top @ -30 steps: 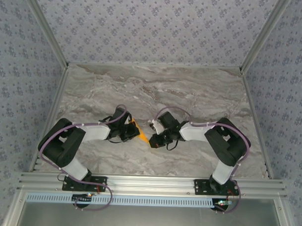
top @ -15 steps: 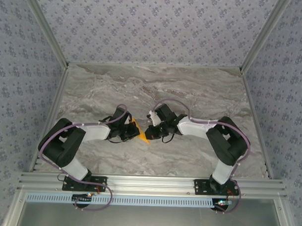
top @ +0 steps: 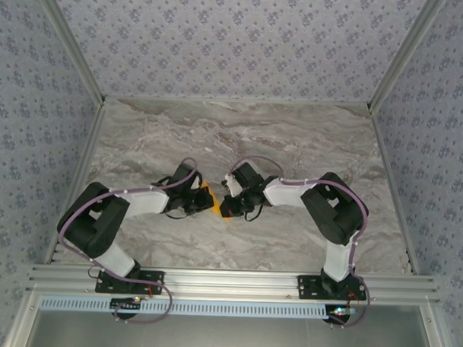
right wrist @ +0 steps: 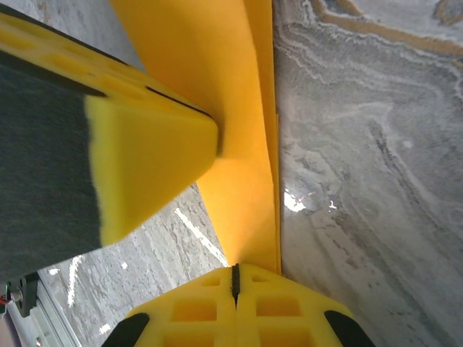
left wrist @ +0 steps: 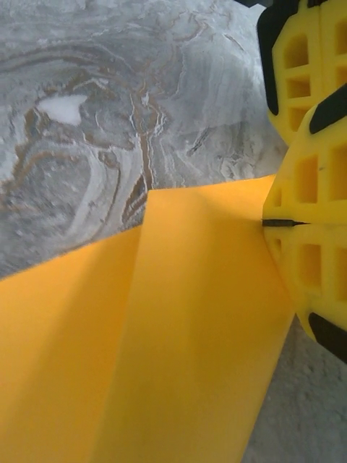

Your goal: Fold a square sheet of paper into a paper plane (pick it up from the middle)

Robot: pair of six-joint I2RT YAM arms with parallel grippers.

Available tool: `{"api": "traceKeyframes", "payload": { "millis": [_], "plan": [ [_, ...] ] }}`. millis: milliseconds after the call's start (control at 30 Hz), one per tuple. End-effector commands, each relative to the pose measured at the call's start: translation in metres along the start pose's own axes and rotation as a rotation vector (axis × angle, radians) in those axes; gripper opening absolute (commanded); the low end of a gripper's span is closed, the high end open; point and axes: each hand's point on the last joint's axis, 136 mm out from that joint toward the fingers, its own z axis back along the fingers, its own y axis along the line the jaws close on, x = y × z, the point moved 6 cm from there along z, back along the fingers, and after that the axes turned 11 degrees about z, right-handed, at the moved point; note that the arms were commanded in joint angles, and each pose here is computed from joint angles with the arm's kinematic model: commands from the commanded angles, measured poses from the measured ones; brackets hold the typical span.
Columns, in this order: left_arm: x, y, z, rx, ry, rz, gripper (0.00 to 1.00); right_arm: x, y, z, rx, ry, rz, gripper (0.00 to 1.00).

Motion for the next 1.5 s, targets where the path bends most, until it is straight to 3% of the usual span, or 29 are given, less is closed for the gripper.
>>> {"api": "traceKeyframes", "payload": {
  "millis": [0,367,1100,1467],
  "plan": [
    [0.016,-0.018,0.025,0.002,-0.097,-0.140,0.12,-0.028,-0.020,-0.006,-0.094,0.098,-0.050,0.00],
    [0.027,-0.005,0.026,-0.005,-0.132,-0.151,0.16,-0.034,-0.024,-0.007,-0.102,0.121,-0.061,0.00],
    [0.041,0.031,0.002,0.056,-0.119,-0.151,0.12,-0.049,-0.028,-0.008,-0.105,0.163,-0.077,0.00],
    [0.048,0.060,0.008,0.079,-0.157,-0.077,0.11,-0.078,-0.038,-0.006,-0.117,0.230,-0.116,0.00]
  ]
}}
